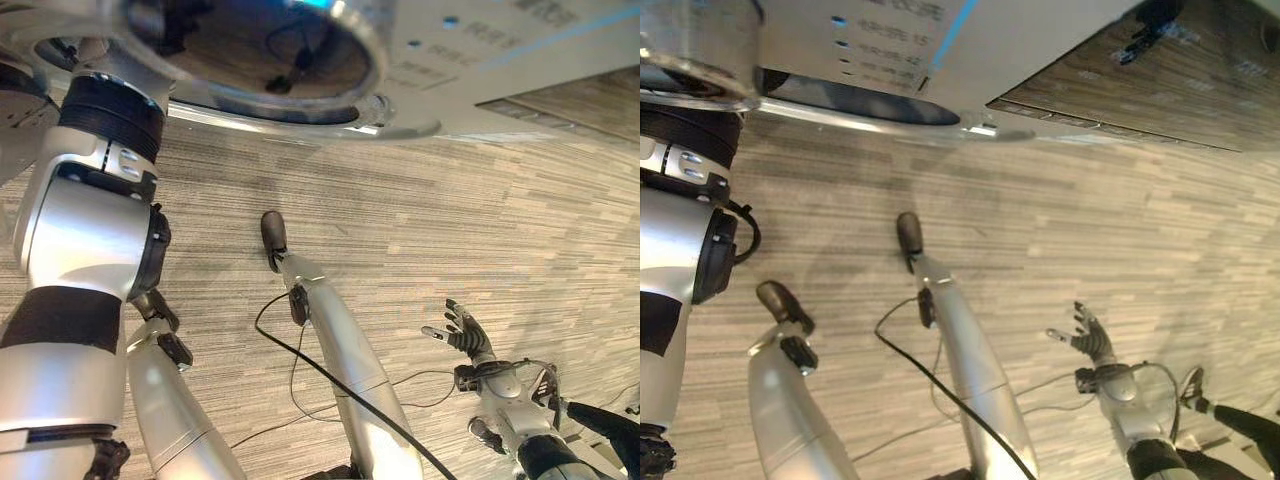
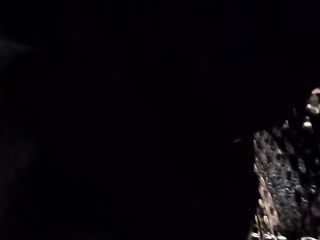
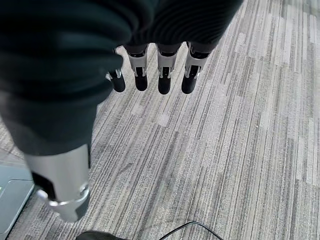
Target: Grab the laundry basket,head to the washer,open it,put in the laundry and shut it.
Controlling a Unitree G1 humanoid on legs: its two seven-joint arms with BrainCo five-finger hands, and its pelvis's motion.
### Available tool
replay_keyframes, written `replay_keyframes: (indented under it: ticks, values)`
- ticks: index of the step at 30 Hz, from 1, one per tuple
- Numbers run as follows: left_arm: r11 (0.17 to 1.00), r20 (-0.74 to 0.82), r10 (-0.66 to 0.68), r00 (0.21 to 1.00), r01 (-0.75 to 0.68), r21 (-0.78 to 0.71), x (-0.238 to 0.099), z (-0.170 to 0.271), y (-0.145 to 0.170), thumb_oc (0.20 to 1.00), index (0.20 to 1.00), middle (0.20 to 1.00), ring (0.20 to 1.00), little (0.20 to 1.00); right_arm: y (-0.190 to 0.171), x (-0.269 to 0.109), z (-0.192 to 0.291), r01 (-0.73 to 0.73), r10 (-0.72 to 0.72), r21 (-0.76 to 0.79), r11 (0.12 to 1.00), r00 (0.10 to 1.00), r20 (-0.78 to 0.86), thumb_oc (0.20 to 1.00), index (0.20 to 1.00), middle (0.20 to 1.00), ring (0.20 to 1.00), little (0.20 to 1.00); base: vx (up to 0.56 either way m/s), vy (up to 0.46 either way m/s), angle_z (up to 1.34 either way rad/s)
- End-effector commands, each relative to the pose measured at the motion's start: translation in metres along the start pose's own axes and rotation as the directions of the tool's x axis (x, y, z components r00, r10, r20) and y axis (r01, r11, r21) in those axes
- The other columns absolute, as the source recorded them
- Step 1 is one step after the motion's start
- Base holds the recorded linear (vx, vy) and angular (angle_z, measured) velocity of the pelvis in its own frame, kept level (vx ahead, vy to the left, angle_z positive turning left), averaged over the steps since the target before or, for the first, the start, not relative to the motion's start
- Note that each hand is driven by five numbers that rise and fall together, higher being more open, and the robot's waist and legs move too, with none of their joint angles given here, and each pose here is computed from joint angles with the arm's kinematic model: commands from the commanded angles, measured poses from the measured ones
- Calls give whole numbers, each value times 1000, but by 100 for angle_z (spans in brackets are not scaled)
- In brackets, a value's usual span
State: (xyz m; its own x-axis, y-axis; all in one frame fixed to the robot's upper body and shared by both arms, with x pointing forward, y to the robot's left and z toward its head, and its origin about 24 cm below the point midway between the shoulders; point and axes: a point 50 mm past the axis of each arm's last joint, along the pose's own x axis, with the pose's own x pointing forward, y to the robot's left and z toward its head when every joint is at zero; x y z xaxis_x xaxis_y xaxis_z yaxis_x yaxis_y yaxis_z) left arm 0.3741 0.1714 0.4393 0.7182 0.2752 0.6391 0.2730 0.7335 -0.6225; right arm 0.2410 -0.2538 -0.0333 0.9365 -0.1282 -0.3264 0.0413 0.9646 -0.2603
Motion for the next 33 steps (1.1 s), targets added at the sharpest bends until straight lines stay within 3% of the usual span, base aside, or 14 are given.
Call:
replay_keyframes:
  ticks: [1, 4, 5, 6, 8, 10, 11, 18, 26, 29, 33]
  values:
    - [999, 94, -47, 994, 47, 4, 1, 15, -12, 200, 200, 200, 200, 200, -27, -17, -11, 71, -72, -45, 996, 997, -14, 1000, 1000, 1000, 1000, 1000, 24, -66, 12]
    - [1000, 127, 8, 992, -10, 16, 5, 26, -3, 200, 200, 200, 200, 200, -22, -14, -7, 64, -64, -35, 997, 998, 1, 1000, 1000, 1000, 1000, 1000, 36, -57, 2]
    - [990, 198, -119, 973, 101, 99, 7, 51, -34, 200, 200, 200, 200, 200, -30, -17, -13, 83, -84, -53, 995, 996, -23, 1000, 1000, 1000, 1000, 1000, 30, -26, -7]
    - [989, 200, -123, 972, 104, 103, 7, 52, -37, 200, 200, 200, 200, 200, -28, -17, -12, 81, -82, -47, 996, 996, -20, 1000, 1000, 1000, 1000, 1000, 52, -82, -4]
    - [945, 227, -317, 921, 284, 164, 0, 70, -93, 200, 200, 200, 200, 200, -55, -25, -13, 136, -137, -57, 989, 990, -25, 1000, 1000, 1000, 1000, 1000, 37, -71, -3]
    - [928, 242, -364, 899, 330, 171, -3, 76, -106, 200, 200, 200, 200, 200, -60, -27, -13, 163, -164, -24, 986, 986, -25, 1000, 1000, 1000, 1000, 1000, 19, -54, 0]
    - [918, 231, -394, 890, 366, 152, -5, 73, -108, 1000, 1000, 1000, 1000, 1000, -71, -30, -9, 211, -211, 18, 977, 977, -5, 1000, 1000, 1000, 1000, 1000, 11, -75, 6]
    - [944, 119, -322, 939, 310, 113, -4, 34, -77, 1000, 1000, 1000, 1000, 1000, -70, -26, -1, 206, -206, 5, 979, 978, 22, 1000, 1000, 1000, 1000, 1000, -20, 14, 5]
    - [879, -153, -295, 943, 331, 343, -16, -35, -34, 1000, 1000, 1000, 1000, 1000, -57, -16, 2, 171, -172, 37, 985, 985, 33, 1000, 1000, 1000, 1000, 1000, -48, 61, 7]
    - [871, -214, -307, 927, 364, 329, -24, -51, -32, 1000, 1000, 1000, 1000, 1000, -53, -16, -1, 155, -156, 34, 987, 988, 17, 1000, 1000, 1000, 1000, 1000, -34, 52, 4]
    - [871, -296, -238, 925, 338, 358, -31, -72, 1, 1000, 1000, 1000, 1000, 1000, -46, -14, -4, 110, -110, 7, 994, 994, 8, 1000, 1000, 1000, 1000, 1000, -61, 105, 7]
